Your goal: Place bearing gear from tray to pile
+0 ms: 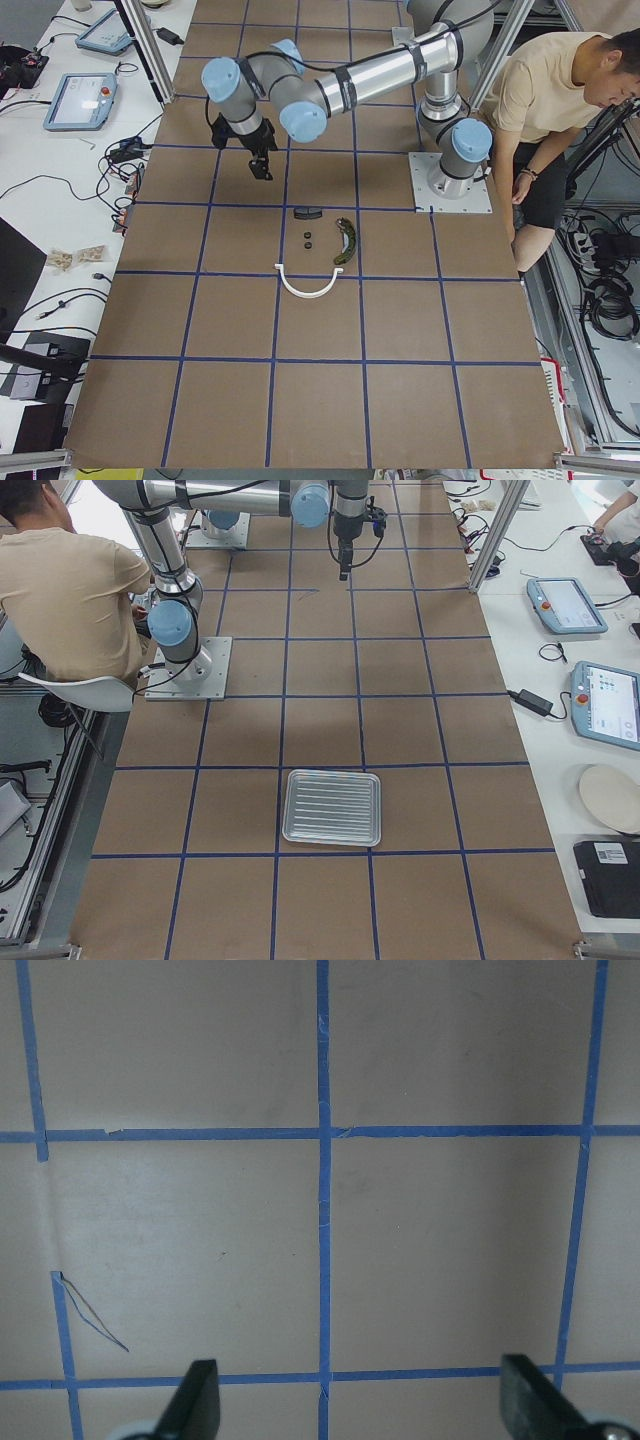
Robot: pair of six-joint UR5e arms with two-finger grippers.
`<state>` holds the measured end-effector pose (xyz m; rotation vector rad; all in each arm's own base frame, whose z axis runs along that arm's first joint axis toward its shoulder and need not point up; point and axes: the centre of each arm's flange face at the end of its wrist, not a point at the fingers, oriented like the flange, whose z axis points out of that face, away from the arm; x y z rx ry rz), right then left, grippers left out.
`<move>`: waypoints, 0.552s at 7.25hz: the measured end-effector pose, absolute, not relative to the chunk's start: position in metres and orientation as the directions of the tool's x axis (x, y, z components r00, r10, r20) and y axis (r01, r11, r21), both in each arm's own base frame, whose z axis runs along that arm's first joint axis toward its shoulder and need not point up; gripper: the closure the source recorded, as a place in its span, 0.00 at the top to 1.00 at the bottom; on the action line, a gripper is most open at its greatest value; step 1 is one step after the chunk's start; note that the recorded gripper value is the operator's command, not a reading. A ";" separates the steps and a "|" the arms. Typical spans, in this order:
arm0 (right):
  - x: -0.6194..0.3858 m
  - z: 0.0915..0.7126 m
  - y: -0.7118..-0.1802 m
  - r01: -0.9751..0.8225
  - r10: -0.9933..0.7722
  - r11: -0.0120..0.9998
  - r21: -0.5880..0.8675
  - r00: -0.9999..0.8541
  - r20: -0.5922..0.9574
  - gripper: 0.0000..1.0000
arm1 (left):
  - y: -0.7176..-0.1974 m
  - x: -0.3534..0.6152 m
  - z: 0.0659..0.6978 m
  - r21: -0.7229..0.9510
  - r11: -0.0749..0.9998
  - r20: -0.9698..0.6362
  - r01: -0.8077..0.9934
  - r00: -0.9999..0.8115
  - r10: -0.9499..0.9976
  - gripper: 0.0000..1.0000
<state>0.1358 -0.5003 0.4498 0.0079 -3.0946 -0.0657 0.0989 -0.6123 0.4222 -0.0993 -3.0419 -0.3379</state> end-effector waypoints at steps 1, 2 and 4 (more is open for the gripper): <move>0.135 0.449 -0.500 -0.007 -0.009 0.999 0.043 -0.999 0.047 1.00 | -0.612 0.047 0.449 0.208 0.977 0.058 0.048 -0.998 0.037 1.00; 0.135 0.449 -0.501 -0.009 -0.011 0.999 0.043 -0.999 0.046 1.00 | -0.607 -0.006 0.467 0.193 0.980 0.035 0.046 -0.999 0.040 1.00; 0.137 0.453 -0.501 -0.008 -0.010 0.999 0.035 -0.999 0.033 1.00 | -0.588 -0.100 0.478 0.181 0.980 0.015 0.079 -0.997 0.077 1.00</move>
